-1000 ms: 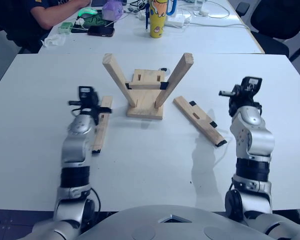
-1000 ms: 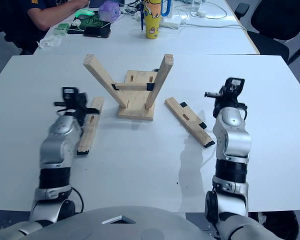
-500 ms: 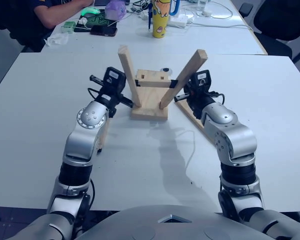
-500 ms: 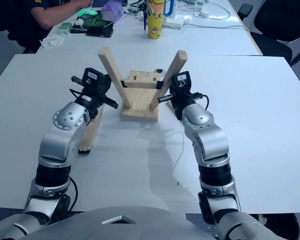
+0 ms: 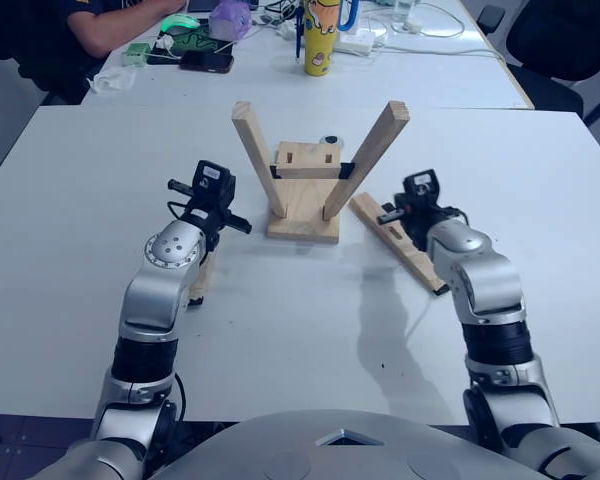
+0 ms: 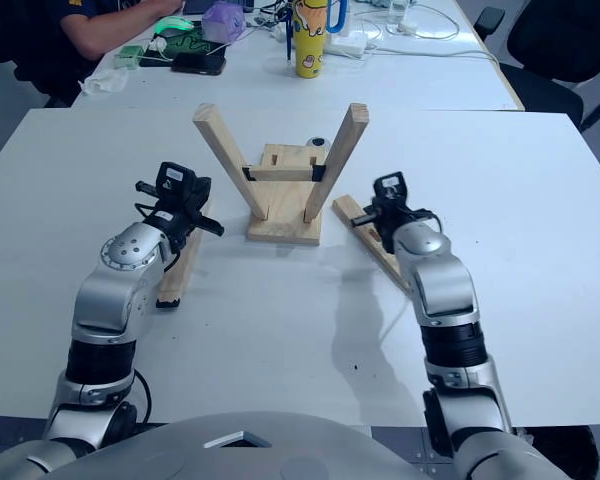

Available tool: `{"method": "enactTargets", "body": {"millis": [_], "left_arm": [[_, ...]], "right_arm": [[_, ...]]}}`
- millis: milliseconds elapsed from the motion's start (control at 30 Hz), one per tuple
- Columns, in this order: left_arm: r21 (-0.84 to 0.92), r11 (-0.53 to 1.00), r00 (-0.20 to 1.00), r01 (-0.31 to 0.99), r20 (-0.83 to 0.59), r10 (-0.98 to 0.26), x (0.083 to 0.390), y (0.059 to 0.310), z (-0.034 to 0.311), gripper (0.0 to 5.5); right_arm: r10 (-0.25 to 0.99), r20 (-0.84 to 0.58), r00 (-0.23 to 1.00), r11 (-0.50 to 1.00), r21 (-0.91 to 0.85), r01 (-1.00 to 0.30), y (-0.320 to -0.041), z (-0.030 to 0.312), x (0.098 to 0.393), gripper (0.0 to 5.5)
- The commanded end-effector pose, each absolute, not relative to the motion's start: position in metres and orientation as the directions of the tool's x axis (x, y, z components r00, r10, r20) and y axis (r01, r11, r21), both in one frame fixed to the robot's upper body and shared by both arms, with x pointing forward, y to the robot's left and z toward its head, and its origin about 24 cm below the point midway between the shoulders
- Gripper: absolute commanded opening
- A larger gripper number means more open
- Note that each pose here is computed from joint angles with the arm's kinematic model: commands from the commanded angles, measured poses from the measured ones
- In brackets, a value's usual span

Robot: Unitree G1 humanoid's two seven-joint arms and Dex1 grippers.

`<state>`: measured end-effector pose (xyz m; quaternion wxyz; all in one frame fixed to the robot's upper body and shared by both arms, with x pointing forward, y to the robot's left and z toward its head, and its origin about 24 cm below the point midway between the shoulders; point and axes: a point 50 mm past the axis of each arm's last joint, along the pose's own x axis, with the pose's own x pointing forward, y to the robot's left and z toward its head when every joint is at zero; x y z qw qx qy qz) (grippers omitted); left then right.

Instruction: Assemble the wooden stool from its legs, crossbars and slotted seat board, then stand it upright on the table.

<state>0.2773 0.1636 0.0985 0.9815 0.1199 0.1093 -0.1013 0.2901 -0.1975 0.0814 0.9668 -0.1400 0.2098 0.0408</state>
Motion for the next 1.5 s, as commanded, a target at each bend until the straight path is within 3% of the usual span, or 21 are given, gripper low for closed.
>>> {"method": "enactTargets", "body": {"millis": [33, 133, 267, 333, 433, 533, 800, 967, 1100, 1233, 1333, 1500], "left_arm": [[0.285, 0.958, 0.968, 0.015, -0.246, 0.058, 0.276, 0.209, 0.089, 0.0], [0.311, 0.946, 0.985, -0.093, -0.11, 0.133, 0.284, 0.219, 0.11, 0.0], [0.34, 0.937, 0.997, -0.076, 0.026, 0.072, 0.296, 0.2, 0.138, 0.0], [0.321, 0.946, 0.996, 0.052, 0.048, -0.071, 0.3, 0.169, 0.148, 0.0], [0.291, 0.866, 0.905, 0.407, 0.004, -0.426, 0.285, 0.098, 0.161, 0.0], [0.292, 0.796, 0.842, 0.531, -0.075, -0.534, 0.272, 0.075, 0.157, 0.0], [0.317, 0.843, 0.9, 0.435, -0.118, -0.42, 0.278, 0.098, 0.151, 0.0], [0.318, 0.882, 0.938, 0.347, -0.112, -0.328, 0.283, 0.114, 0.15, 0.0], [0.314, 0.903, 0.956, 0.293, -0.127, -0.266, 0.285, 0.126, 0.144, 0.0], [0.315, 0.914, 0.961, 0.254, -0.187, -0.203, 0.284, 0.139, 0.126, 0.0], [0.295, 0.926, 0.957, 0.237, -0.233, -0.171, 0.283, 0.146, 0.109, 0.0], [0.278, 0.935, 0.952, 0.219, -0.272, -0.142, 0.284, 0.149, 0.089, 0.0]], "right_arm": [[-0.098, -0.224, 0.97, 0.96, -0.279, 0.033, -0.211, 0.111, 0.303, 0.04], [-0.119, -0.066, 0.991, 0.97, -0.218, 0.102, -0.202, 0.136, 0.308, 0.04], [-0.017, 0.046, 0.999, 0.991, -0.132, 0.023, -0.171, 0.162, 0.307, 0.04], [0.094, 0.075, 0.993, 0.99, -0.11, -0.085, -0.151, 0.171, 0.302, 0.04], [0.257, 0.122, 0.959, 0.964, -0.102, -0.246, -0.127, 0.181, 0.288, 0.04], [0.277, 0.069, 0.958, 0.958, -0.098, -0.27, -0.126, 0.173, 0.286, 0.04], [0.263, -0.093, 0.96, 0.956, -0.107, -0.273, -0.129, 0.152, 0.287, 0.04], [0.119, -0.153, 0.981, 0.977, -0.156, -0.143, -0.157, 0.146, 0.297, 0.04], [0.04, -0.098, 0.994, 0.977, -0.203, -0.06, -0.18, 0.159, 0.306, 0.04], [-0.01, 0.057, 0.998, 0.964, -0.265, 0.025, -0.202, 0.196, 0.324, 0.04], [0.016, 0.271, 0.963, 0.973, -0.226, 0.048, -0.202, 0.25, 0.337, 0.04], [0.237, 0.55, 0.801, 0.968, -0.069, -0.24, -0.172, 0.356, 0.335, 0.04]]}}
